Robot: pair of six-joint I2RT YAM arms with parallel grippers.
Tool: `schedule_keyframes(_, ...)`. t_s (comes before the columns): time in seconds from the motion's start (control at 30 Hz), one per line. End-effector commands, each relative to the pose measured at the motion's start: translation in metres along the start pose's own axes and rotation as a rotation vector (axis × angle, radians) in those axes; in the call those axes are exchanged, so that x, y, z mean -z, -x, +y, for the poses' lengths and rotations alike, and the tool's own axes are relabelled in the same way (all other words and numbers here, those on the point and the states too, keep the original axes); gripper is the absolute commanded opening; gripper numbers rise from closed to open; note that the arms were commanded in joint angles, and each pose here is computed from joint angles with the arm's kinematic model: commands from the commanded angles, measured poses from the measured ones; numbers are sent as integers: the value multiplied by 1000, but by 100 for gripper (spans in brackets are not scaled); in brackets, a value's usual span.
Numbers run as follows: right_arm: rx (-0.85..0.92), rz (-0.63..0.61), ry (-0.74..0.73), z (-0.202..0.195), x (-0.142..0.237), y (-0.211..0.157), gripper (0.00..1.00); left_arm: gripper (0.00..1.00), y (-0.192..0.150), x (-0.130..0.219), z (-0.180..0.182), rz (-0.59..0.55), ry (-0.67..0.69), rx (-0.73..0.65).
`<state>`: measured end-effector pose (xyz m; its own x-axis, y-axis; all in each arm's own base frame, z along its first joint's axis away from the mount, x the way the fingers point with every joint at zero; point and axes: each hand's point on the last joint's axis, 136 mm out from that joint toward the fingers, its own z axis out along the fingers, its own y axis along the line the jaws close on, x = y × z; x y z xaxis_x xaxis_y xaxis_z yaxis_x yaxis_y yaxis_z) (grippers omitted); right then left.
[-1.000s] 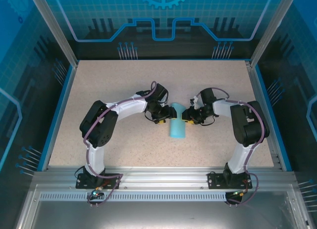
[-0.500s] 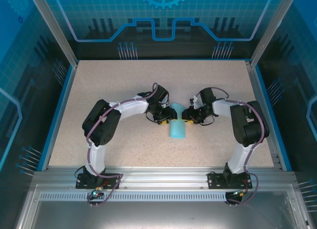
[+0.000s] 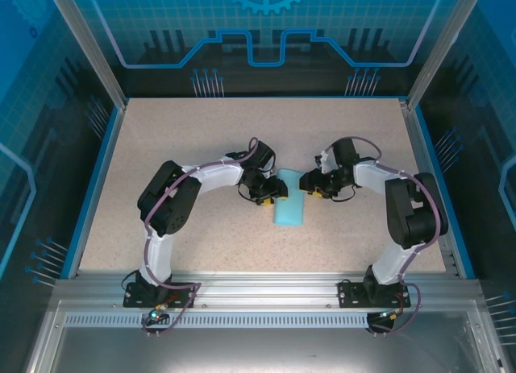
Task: Fold a paper plane with a square sheet of paper (fold left side to right side)
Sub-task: Hold the square sheet of paper at the center of the table, then first fold in half a square sheet of paper at the center of the table.
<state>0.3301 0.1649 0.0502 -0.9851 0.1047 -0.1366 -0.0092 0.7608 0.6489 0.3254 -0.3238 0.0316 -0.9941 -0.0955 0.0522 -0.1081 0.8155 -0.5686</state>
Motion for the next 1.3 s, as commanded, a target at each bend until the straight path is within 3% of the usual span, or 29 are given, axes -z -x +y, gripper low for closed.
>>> schedule_keyframes(0.0,-10,1,-44,-13,10,-3,52,52,-2,-4,8,16,18,13)
schedule_keyframes(0.23,-41,22,-88,-31,4,-11,51,53,-1,-5,11,9,31,30)
schedule_keyframes(1.27,-33,22,-83,-28,6,-10,51,50,2,-8,25,3,85,63)
